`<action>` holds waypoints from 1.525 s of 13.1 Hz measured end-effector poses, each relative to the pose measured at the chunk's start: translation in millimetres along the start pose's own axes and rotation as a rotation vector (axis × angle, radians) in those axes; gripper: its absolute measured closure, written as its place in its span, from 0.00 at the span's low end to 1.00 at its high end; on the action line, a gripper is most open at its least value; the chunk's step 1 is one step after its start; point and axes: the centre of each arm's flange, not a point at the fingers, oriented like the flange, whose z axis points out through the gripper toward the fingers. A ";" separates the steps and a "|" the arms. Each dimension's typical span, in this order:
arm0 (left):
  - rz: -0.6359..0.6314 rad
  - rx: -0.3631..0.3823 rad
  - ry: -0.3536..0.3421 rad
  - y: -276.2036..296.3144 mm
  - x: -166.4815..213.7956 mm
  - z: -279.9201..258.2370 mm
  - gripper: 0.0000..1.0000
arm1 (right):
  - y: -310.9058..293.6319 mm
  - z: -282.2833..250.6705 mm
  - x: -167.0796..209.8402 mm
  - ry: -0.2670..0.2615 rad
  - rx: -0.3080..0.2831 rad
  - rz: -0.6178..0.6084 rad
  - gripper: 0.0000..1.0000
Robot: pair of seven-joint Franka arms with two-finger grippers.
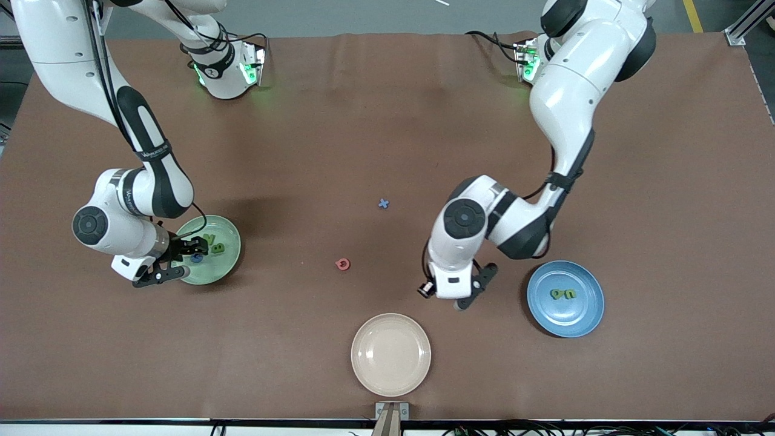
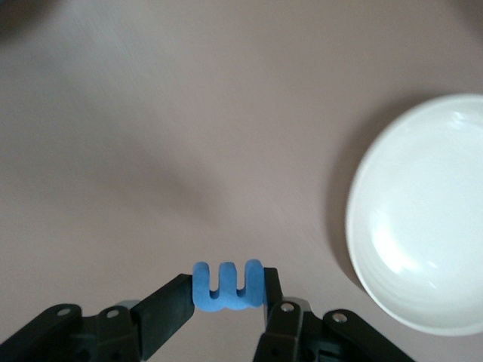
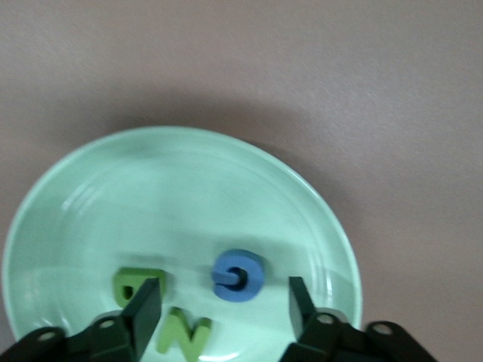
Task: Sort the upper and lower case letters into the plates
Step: 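Drop the m on the blue plate while the right gripper drops C on green, then grasp the pink G with the right gripper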
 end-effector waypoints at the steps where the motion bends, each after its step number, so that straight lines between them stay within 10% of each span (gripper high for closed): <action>1: 0.040 0.022 -0.002 -11.0 20.9 -1.4 0.56 | -21.2 -4.6 8.0 0.007 -0.001 0.056 0.05; 9: 0.389 0.166 -0.091 -146.4 165.2 20.9 0.56 | -340.3 8.7 57.2 0.082 0.017 0.419 0.00; 16: 0.506 0.169 -0.094 -197.9 204.4 49.7 0.52 | -367.0 31.4 76.7 0.119 0.019 0.450 0.12; 20: 0.522 0.168 -0.092 -183.5 189.8 22.8 0.12 | -370.4 40.3 78.6 0.126 0.020 0.468 0.19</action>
